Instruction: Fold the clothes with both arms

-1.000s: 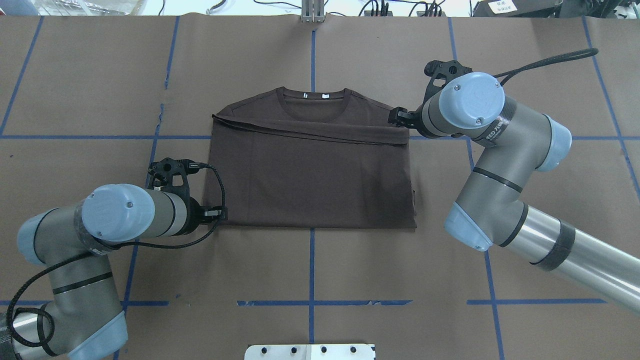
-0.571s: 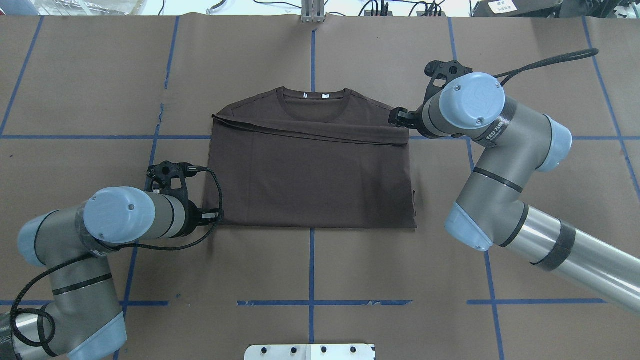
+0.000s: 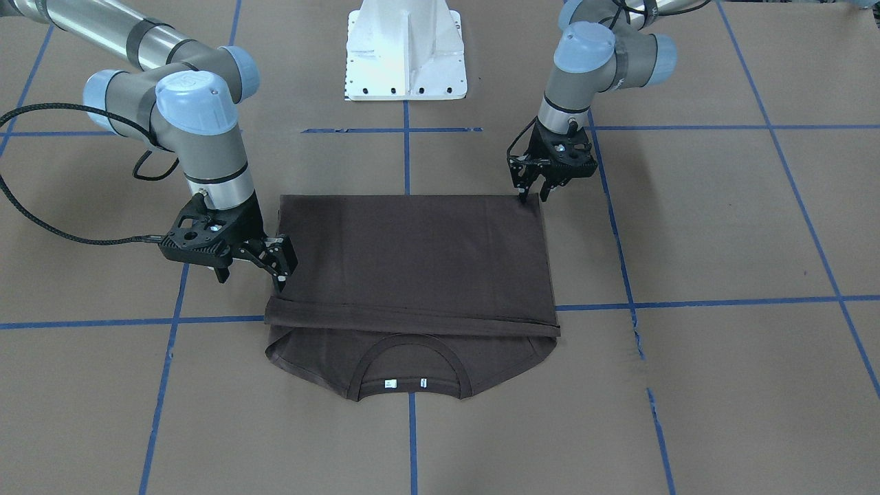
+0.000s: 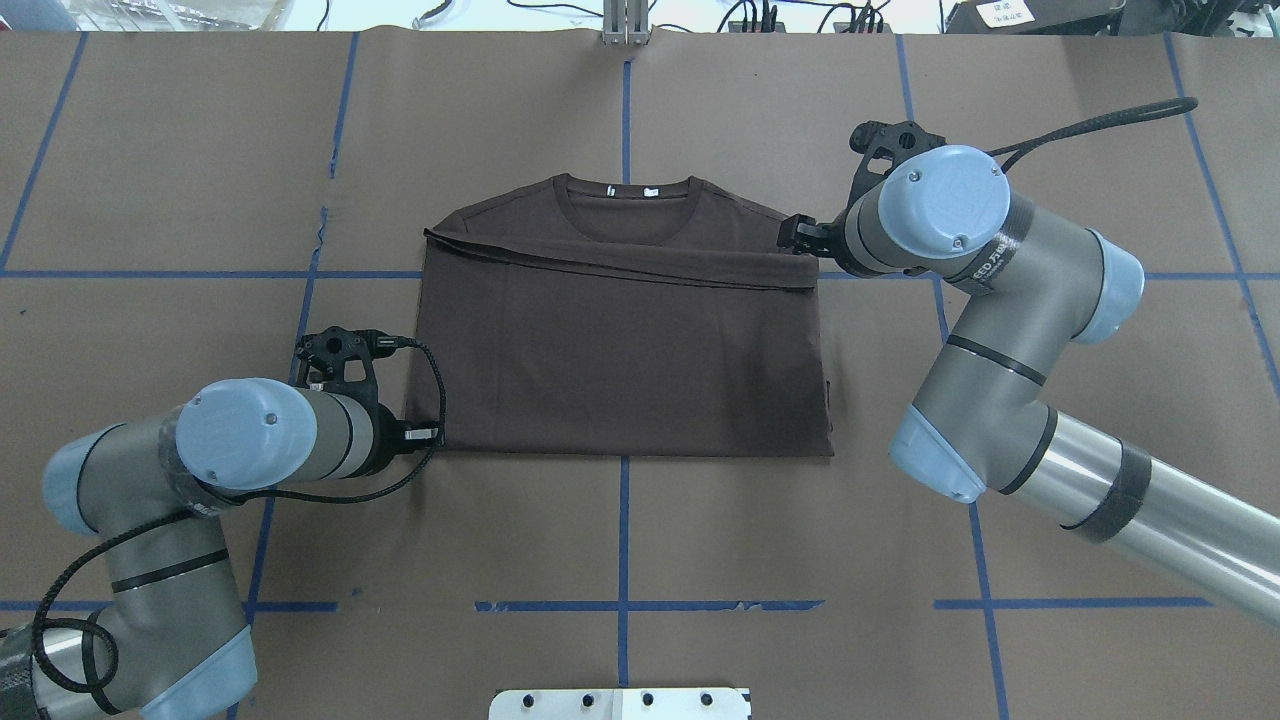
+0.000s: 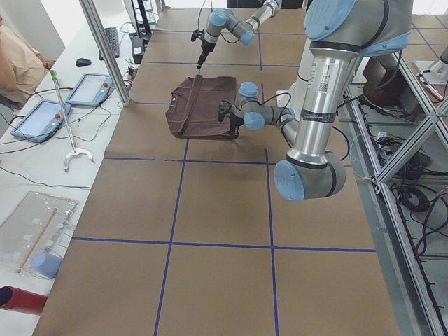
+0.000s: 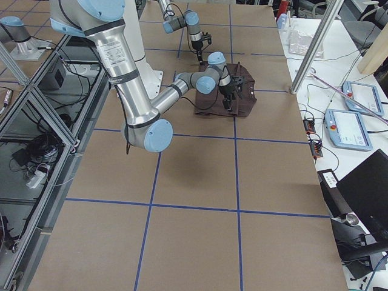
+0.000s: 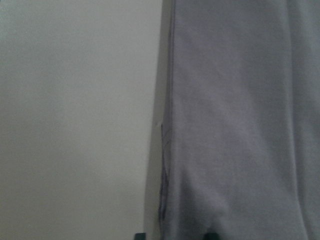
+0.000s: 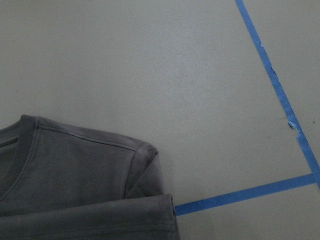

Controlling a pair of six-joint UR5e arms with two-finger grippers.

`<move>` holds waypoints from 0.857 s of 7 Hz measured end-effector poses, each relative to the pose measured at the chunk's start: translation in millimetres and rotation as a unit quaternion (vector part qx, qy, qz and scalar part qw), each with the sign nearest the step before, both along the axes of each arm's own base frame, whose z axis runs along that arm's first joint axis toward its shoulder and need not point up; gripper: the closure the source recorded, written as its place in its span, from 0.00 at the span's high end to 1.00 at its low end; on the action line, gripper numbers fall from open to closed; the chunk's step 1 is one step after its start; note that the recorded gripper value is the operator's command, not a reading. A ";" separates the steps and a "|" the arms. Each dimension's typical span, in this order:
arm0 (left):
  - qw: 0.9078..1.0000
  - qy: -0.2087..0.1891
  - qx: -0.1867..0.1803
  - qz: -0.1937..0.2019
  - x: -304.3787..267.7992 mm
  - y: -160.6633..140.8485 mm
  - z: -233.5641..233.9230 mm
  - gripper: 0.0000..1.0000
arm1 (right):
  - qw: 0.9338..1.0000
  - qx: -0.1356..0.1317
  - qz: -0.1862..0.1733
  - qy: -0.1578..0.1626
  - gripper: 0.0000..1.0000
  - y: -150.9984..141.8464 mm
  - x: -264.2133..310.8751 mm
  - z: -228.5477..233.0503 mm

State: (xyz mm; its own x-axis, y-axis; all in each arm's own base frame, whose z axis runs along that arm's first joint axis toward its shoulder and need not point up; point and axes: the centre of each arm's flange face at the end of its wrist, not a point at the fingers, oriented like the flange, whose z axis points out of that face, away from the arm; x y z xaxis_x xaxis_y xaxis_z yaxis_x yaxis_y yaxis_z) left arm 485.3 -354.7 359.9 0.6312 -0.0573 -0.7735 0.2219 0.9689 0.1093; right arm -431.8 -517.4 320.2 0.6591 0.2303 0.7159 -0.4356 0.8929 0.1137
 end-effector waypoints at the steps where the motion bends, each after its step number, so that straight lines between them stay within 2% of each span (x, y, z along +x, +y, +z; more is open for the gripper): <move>1: 1.000 0.000 0.000 0.001 1.3 1.0 -0.3 0.00 | 1.000 0.000 0.000 0.000 1.00 -0.2 -0.2 0.5; 4: 1.000 0.002 0.002 0.003 1.1 2.6 -3.6 0.00 | 1.000 -0.001 -0.001 0.002 1.00 0.0 -1.2 1.8; 6: 1.000 -0.005 0.025 0.009 -11.6 -8.5 -4.8 0.00 | 1.000 -0.001 -0.002 0.001 1.00 0.1 -1.5 1.2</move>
State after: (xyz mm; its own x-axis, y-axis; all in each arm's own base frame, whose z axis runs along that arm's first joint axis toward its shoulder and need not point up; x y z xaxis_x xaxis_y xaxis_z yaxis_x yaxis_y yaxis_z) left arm 473.7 -363.2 355.1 0.6402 -0.0079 -0.7682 0.2029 0.9662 0.1591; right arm -433.3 -517.3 321.4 0.6612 0.2294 0.7142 -0.4326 0.8945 0.1132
